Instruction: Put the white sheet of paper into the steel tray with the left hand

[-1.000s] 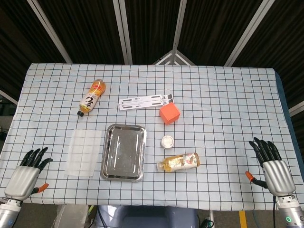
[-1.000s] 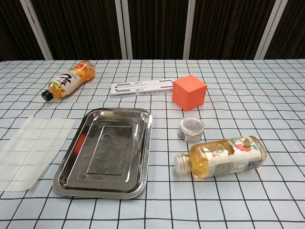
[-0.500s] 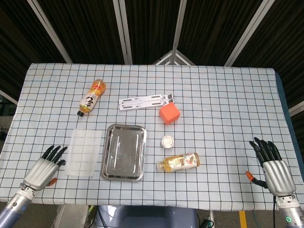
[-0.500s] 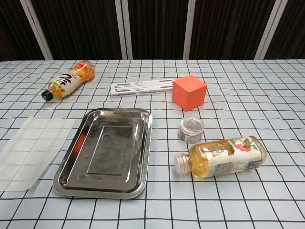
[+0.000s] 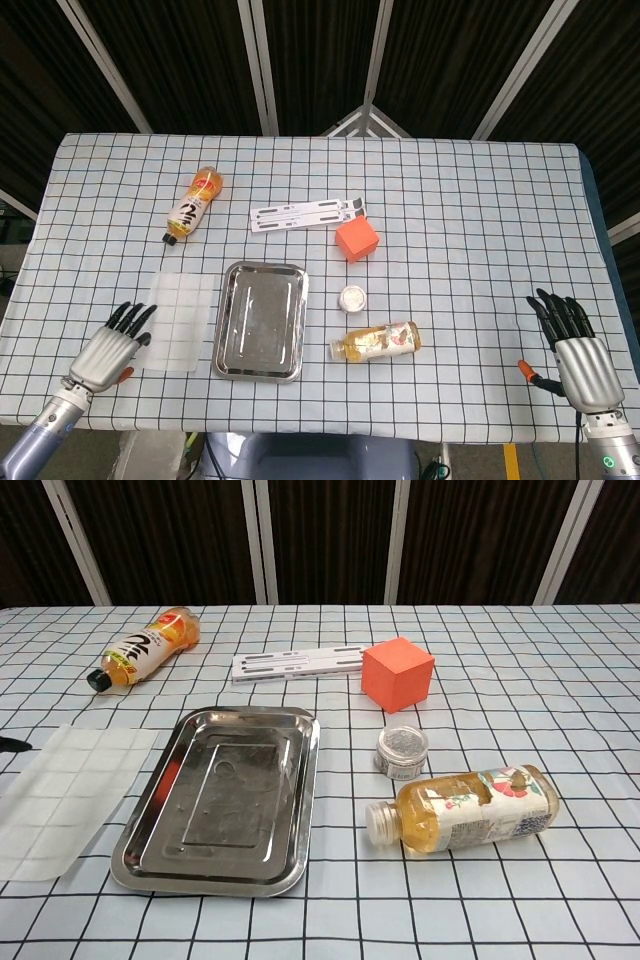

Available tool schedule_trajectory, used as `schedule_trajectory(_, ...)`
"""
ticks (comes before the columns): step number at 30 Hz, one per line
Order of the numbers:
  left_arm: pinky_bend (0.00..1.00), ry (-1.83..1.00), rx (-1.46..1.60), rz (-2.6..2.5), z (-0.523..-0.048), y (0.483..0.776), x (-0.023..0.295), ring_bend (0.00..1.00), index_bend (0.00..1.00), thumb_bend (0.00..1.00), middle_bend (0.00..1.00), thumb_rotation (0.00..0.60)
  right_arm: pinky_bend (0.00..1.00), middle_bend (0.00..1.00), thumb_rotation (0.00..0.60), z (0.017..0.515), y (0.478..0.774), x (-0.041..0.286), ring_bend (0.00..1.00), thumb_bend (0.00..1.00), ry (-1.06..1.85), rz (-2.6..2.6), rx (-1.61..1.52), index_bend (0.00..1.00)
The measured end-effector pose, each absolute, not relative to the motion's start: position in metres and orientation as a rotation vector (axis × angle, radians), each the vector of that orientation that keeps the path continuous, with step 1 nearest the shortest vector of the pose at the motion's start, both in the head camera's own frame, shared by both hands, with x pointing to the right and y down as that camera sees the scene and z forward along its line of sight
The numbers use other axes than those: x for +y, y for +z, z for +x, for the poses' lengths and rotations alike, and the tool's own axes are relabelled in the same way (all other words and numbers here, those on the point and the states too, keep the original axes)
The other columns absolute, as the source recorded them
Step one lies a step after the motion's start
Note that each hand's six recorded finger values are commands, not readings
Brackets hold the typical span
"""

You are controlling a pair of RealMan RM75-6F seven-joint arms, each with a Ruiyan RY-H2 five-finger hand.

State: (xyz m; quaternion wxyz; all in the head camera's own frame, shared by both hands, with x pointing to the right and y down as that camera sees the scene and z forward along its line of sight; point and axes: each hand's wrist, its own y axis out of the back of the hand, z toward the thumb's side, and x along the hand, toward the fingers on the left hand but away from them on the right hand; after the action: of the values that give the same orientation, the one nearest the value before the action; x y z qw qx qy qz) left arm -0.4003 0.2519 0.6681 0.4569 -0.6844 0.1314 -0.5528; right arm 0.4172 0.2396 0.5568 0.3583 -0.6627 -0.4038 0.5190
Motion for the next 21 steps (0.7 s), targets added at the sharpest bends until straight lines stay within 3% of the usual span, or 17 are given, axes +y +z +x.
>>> schedule_trajectory(21,0.0,-1.347,0.342,-1.717,-0.384,0.682,0.254,0.0,0.57,0.42,0.0,0.6,0.0,0.0,0.6,0.418,0.556,0.24,0.0,0.29,1.336,-1.713,-1.049,0.0)
